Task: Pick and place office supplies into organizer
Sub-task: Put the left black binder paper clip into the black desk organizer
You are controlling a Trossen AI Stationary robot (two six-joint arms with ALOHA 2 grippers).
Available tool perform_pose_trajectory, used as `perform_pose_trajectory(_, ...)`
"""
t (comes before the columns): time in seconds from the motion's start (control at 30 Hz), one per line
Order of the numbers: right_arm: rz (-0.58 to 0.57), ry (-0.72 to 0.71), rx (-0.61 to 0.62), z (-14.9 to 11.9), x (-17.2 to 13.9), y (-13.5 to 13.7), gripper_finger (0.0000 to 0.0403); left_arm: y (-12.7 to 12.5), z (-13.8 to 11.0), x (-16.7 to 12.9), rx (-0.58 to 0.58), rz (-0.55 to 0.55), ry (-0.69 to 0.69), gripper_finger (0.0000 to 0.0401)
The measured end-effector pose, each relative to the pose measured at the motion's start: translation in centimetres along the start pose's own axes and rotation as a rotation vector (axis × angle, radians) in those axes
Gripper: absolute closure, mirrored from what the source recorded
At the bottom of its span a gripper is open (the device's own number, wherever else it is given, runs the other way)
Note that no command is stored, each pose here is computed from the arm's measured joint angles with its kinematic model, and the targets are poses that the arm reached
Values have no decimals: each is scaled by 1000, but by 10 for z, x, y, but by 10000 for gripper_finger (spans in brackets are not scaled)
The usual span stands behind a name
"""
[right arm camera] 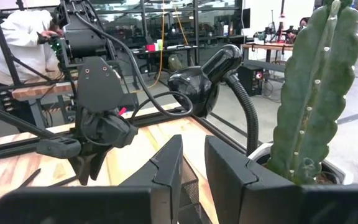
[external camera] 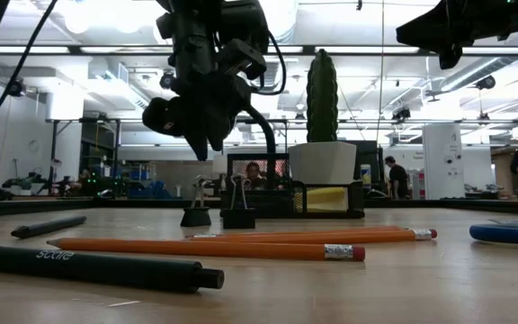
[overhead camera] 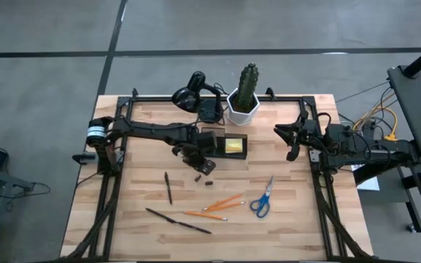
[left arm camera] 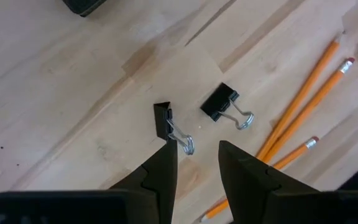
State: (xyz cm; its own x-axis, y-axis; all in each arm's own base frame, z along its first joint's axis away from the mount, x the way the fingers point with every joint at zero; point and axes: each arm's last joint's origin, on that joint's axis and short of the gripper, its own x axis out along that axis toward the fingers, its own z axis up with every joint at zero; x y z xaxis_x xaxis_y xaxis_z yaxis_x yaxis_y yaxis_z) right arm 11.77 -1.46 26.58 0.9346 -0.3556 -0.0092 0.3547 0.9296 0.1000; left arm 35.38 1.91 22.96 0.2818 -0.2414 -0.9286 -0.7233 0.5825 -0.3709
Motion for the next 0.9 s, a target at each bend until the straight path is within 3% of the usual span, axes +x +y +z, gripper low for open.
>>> perform_pose_trajectory(0.4,0,1,-1,0,0,0,346,-23,-24,4,-34,84,-103,300)
perform_pose_trajectory(0.9,-2,1,-2,0,0,0,346,-21,-26,19,-27,110,-93,300)
